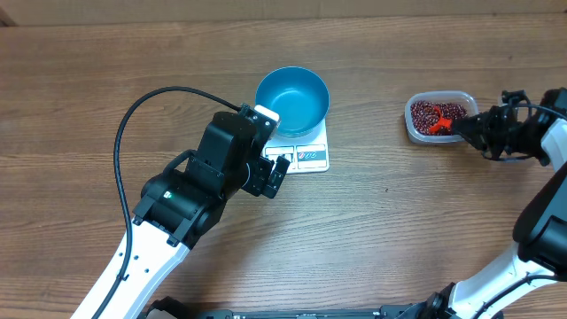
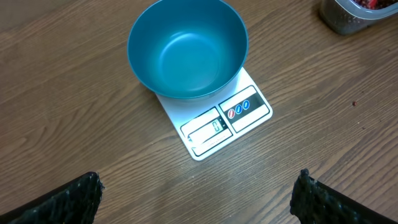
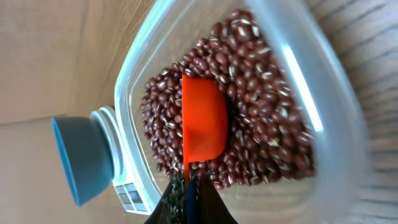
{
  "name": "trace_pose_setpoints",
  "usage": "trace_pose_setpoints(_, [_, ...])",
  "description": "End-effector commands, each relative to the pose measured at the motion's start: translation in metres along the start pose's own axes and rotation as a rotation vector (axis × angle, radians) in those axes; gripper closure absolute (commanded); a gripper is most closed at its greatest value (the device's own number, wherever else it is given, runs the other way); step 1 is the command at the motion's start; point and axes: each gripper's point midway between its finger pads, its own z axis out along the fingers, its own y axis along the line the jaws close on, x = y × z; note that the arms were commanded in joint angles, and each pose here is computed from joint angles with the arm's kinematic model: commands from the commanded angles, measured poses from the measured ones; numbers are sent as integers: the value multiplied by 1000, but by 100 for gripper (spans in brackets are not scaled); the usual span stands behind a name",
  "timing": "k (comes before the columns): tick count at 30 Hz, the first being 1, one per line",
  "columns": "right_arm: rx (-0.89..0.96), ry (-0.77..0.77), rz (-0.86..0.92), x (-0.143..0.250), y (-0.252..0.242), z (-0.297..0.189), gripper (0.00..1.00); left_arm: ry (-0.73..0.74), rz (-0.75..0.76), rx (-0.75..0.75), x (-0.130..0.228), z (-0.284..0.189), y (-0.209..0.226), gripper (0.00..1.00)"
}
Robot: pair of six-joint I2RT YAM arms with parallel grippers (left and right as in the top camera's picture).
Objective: Scoop item into bowl and weigh 150g on scale
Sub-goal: 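Dip the red cup into the beans and scoop with the right gripper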
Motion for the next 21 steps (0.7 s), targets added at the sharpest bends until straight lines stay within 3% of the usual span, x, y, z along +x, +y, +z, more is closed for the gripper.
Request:
trace_pose_setpoints(1, [-62,0,23,2,-8,-7,96,3,-14,-2,0,1,1,0])
trace_pose_setpoints(21, [-282,-29,-6,2,13,-34,97,3,-14,-2,0,1,1,0])
